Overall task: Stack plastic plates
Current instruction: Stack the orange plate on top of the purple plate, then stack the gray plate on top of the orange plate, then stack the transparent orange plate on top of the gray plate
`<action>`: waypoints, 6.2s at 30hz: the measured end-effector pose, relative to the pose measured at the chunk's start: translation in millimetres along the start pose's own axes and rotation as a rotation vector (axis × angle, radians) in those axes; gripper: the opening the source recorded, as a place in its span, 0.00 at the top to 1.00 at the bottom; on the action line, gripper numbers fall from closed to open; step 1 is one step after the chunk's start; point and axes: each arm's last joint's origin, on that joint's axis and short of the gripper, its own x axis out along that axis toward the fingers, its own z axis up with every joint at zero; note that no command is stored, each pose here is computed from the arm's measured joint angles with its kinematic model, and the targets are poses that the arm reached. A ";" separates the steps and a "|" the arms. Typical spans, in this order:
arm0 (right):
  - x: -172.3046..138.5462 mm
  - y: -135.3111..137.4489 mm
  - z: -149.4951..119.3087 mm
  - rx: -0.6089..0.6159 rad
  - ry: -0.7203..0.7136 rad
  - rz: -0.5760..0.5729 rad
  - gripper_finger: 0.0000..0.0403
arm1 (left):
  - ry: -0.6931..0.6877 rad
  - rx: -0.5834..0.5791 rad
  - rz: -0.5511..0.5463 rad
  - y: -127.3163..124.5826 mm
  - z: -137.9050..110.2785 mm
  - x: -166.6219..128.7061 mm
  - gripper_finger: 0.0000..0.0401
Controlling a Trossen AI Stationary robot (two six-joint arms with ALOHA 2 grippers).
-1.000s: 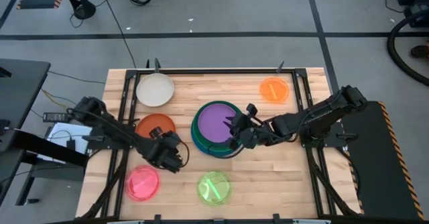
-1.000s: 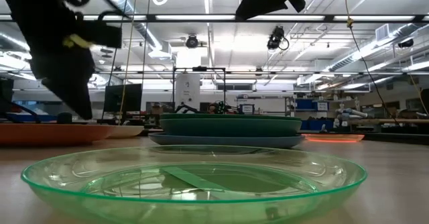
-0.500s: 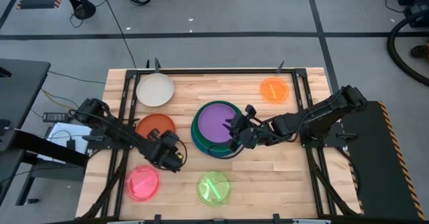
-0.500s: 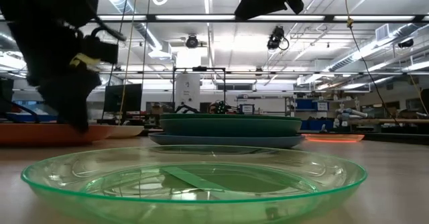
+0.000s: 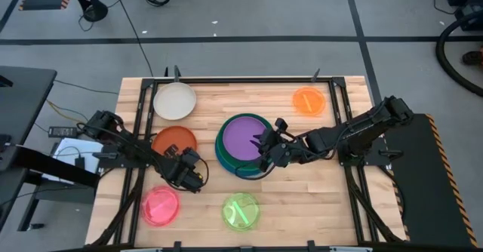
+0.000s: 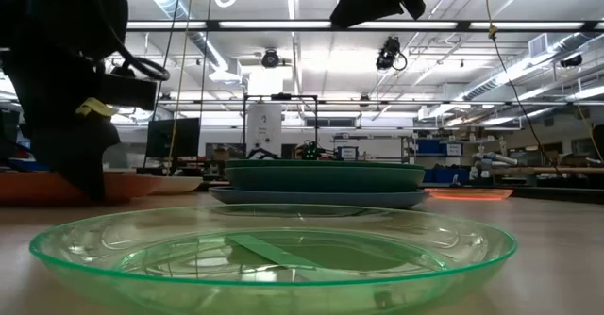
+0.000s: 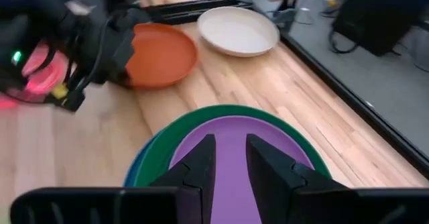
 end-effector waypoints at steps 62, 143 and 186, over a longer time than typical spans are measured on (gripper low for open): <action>-76.5 38.6 -21.3 -0.090 -0.087 0.095 0.77 | -0.496 0.736 -0.252 -43.8 160.0 -20.0 0.73; -75.2 16.7 22.1 -0.090 -0.184 0.392 0.77 | -0.685 0.901 -0.373 41.0 105.2 -43.3 0.97; -20.3 -47.2 -38.4 0.129 0.261 -0.053 0.77 | -0.449 0.752 -0.661 2.8 131.0 -46.2 0.64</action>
